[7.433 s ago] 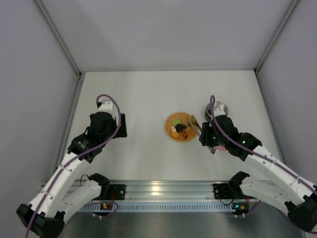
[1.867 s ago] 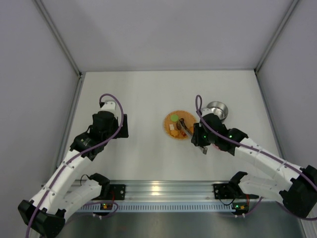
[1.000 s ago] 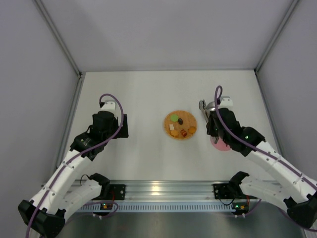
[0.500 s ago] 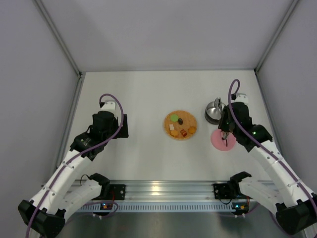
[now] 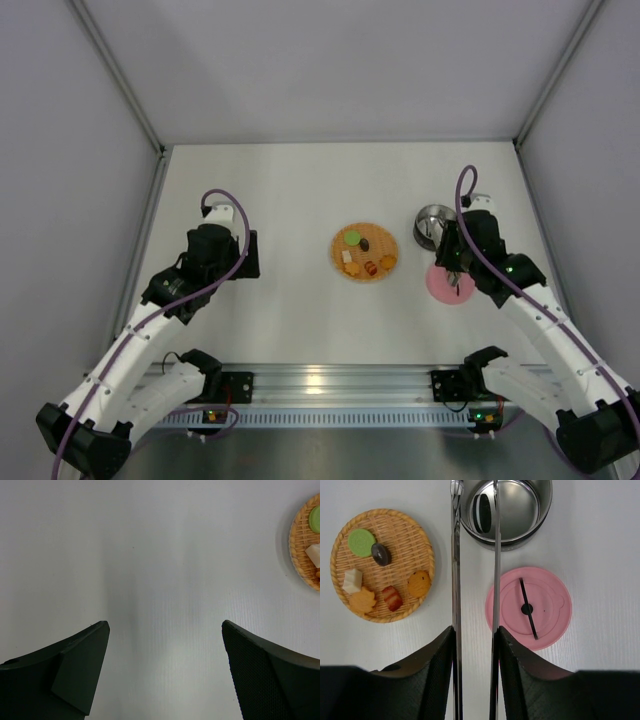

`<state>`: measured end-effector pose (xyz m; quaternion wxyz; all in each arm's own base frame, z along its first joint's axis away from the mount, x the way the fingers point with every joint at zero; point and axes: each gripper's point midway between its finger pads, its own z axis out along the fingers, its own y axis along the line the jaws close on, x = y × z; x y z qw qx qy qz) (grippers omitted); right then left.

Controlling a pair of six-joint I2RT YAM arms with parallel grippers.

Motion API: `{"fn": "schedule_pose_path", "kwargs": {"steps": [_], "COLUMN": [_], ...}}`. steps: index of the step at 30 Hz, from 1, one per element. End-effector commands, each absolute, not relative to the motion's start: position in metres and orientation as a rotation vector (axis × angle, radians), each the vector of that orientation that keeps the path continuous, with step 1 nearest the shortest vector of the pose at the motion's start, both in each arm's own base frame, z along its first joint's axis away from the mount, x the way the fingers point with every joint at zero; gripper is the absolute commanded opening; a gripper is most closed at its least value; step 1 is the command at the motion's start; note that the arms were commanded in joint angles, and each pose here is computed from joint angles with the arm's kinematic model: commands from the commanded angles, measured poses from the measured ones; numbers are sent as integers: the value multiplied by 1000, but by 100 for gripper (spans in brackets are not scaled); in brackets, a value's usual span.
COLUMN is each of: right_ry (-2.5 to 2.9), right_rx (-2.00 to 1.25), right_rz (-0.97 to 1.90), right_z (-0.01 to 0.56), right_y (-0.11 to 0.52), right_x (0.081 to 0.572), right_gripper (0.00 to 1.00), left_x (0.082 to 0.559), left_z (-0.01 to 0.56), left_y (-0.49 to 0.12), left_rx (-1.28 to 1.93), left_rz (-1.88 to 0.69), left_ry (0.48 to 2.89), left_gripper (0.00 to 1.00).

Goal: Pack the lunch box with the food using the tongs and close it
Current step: Place the fake food in the packing box, then pick up the fake food from the plate.

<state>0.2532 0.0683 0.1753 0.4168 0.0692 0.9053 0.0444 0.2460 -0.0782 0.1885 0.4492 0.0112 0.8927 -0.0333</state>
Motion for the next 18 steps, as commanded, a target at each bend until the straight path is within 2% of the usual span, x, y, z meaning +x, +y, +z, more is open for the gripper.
{"fn": "schedule_pose_path", "kwargs": {"steps": [1, 11, 18], "right_ry": [2224, 2210, 2208], "right_rx": [184, 160, 62], "right_rz": [111, 156, 332], "right_z": [184, 193, 207], "right_y": [64, 69, 99], "right_x": [259, 255, 247], "right_gripper": [38, 40, 39], "left_x": [248, 247, 248], "left_z": [193, 192, 192], "left_y": [-82, -82, -82], "left_rx": [27, 27, 27], "left_rz": [-107, -105, -105], "left_ry": [2181, 2185, 2187], "left_gripper": [99, 99, 99]}}
